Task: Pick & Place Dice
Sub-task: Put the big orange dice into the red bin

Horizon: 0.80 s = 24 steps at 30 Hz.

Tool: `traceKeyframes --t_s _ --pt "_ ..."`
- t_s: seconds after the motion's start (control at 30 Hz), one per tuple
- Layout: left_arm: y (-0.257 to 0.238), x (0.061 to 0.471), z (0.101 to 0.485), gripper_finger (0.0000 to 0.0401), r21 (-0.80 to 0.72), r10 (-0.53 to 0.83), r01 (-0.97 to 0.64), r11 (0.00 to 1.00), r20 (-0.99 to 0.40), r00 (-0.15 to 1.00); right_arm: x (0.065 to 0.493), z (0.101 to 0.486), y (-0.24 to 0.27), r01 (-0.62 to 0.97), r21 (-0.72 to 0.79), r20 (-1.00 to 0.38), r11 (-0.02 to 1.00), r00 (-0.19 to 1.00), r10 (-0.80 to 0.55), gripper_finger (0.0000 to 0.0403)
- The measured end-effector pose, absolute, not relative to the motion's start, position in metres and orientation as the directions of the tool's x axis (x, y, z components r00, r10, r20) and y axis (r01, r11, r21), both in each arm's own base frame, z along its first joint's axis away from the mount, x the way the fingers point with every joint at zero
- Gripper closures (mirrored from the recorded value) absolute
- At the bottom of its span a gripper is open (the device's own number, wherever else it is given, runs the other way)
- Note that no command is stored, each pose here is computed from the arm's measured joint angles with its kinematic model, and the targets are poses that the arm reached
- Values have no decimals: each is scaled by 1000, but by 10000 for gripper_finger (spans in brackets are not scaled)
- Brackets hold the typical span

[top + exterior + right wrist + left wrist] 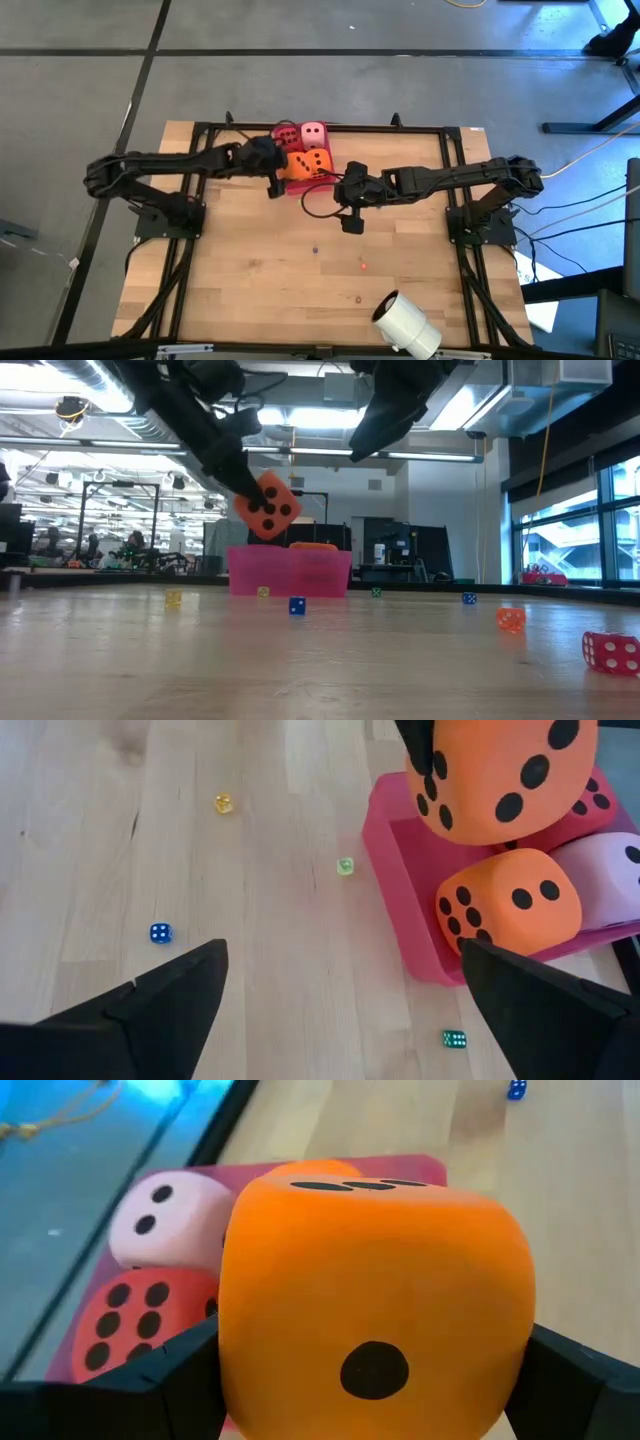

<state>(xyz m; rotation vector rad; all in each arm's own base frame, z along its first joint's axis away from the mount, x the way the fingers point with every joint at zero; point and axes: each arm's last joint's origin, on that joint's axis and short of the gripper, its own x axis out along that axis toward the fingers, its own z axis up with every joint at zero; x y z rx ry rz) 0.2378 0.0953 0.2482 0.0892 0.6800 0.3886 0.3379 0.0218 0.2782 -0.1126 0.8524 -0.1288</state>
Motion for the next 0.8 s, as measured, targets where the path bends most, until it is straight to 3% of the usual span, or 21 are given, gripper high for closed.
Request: traceKeyframes --t_s 0.13,0.37,0.57,0.8 --pt "106 234 246 54 140 309 -285 948 -608 731 338 278 22 68 -151 -742 986 651 -158 3" --pt "121 229 239 54 159 384 -375 913 -644 661 339 278 22 70 -149 -737 986 657 -158 3" --pt "125 233 229 54 147 364 -366 919 -675 642 347 276 23 110 -105 -711 988 686 -152 3" --pt "126 239 215 53 168 296 -256 952 -720 628 356 262 25 -13 -130 -737 991 670 -88 3"
